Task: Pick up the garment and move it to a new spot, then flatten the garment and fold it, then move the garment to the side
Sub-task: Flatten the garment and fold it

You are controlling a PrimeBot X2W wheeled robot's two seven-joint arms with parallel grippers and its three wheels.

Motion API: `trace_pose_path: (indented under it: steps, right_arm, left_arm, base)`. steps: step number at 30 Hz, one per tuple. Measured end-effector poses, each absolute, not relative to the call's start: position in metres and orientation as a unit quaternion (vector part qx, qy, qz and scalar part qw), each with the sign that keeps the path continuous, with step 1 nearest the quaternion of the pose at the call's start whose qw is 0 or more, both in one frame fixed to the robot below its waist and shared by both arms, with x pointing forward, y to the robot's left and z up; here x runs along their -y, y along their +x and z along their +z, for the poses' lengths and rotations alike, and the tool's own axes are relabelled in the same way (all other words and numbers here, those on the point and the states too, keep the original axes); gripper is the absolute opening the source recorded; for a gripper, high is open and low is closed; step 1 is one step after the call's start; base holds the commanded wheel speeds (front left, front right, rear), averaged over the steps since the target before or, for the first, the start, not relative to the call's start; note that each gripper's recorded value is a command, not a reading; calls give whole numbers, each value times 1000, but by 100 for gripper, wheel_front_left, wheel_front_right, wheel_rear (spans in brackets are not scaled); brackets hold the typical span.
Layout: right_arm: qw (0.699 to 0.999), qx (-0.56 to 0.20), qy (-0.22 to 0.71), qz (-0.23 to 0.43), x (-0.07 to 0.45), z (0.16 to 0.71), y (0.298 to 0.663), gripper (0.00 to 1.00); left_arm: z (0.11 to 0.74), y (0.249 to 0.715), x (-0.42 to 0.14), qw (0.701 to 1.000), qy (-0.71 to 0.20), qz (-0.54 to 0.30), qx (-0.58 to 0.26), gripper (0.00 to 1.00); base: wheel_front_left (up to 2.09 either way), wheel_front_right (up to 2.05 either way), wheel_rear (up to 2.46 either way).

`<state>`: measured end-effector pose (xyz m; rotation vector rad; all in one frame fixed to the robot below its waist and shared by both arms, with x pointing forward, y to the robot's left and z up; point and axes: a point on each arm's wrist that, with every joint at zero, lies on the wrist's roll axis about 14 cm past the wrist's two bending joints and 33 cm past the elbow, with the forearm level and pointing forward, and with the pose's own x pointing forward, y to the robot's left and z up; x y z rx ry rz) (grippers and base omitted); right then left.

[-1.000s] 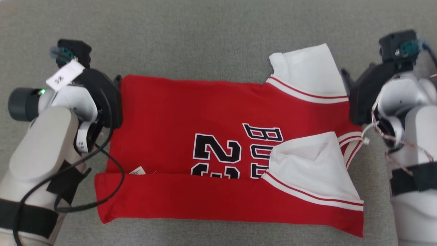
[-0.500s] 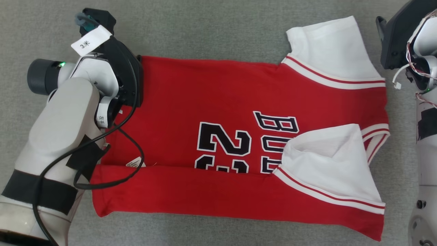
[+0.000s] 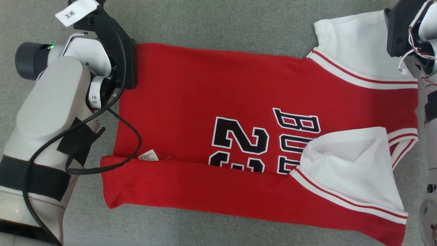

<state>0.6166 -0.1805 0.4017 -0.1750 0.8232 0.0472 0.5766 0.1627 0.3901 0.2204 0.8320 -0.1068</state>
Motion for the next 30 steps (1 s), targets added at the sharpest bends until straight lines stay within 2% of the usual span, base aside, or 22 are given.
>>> trace_pose_path:
  steps: [6,7,9,11,12,13,15,16,18,19,21,23,30]
  right_arm:
    - [904,-416,-92,33,172,389,619,100]
    - [904,-416,-92,34,172,389,621,100]
    - [905,-414,-92,35,171,389,625,100]
    - [904,-416,-93,37,169,386,626,100]
    - [903,-417,-93,37,169,384,626,100]
    - [903,-417,-93,37,170,384,626,100]
    - [903,-419,-93,34,172,383,627,100]
    - [902,-420,-94,32,174,383,627,100]
    - [902,-421,-94,29,177,382,627,100]
    - [902,-420,-93,29,178,382,627,100]
    - [903,-420,-92,27,180,383,627,100]
    - [904,-418,-91,26,181,386,626,100]
    - [905,-415,-89,23,183,392,624,100]
  left_arm:
    - [381,571,-163,895,99,-52,-431,100]
    - [379,570,-161,894,94,-54,-436,96]
    - [377,570,-157,892,91,-62,-439,84]
    - [375,569,-155,889,88,-66,-445,67]
    - [374,568,-153,888,88,-67,-447,64]
    - [373,567,-152,886,88,-69,-450,48]
    - [371,565,-149,882,82,-73,-458,37]
    - [371,564,-148,882,81,-74,-459,36]
    - [373,565,-148,883,80,-74,-456,44]
    - [375,567,-147,886,80,-75,-451,69]
    - [382,572,-146,896,82,-72,-430,100]
    - [392,578,-144,907,82,-70,-408,100]
    - [404,576,-143,909,74,-71,-404,100]
  base:
    - [0,0,0]
    - [0,0,0]
    - [0,0,0]
    - [0,0,0]
    - [0,0,0]
    - [0,0,0]
    - [0,0,0]
    - [0,0,0]
    - [0,0,0]
    - [0,0,0]
    - [0,0,0]
    - [0,0,0]
    - [0,0,0]
